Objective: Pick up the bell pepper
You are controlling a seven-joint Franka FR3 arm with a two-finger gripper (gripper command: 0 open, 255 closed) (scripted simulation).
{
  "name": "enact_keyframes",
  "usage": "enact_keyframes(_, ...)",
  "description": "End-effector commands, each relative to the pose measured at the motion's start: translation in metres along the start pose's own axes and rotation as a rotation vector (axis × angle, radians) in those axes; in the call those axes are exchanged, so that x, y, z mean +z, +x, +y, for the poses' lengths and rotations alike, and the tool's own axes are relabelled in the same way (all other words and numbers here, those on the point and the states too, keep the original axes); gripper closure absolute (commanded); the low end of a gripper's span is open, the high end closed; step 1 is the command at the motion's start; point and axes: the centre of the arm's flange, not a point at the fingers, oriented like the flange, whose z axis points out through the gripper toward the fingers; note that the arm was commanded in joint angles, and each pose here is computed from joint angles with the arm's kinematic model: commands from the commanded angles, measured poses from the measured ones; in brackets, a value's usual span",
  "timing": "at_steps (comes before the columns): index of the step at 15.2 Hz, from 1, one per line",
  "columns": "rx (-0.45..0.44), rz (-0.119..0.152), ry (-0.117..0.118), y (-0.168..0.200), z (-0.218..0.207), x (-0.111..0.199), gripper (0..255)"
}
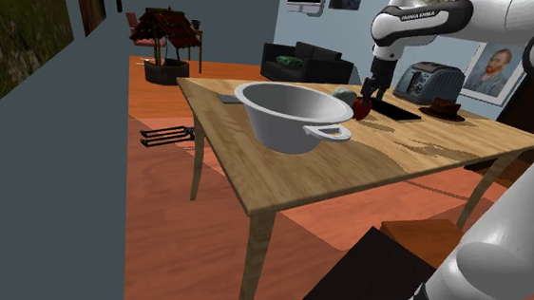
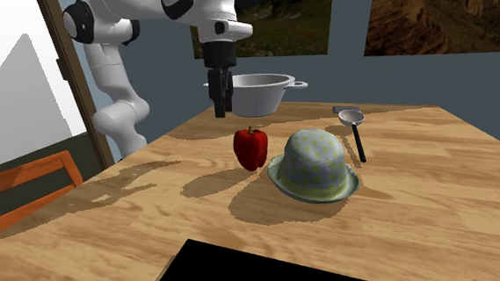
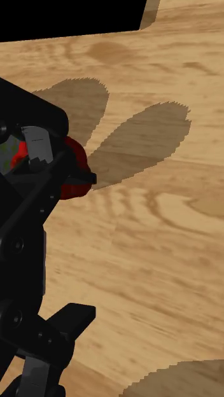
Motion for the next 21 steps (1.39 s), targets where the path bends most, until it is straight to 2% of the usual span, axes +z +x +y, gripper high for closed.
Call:
enact_keyframes(1,-0.005,0.002,-0.008,0.012,0.022,0.0,0)
enact_keyframes(6,-0.013,0.005,-0.022,0.044,0.072,0.001,0)
enact_keyframes(15,-0.013,0.005,-0.022,0.043,0.066,0.041,0)
enact_keyframes(16,-0.013,0.005,-0.022,0.043,0.066,0.042,255)
enact_keyframes(21,-0.013,0.005,-0.022,0.044,0.066,0.042,255)
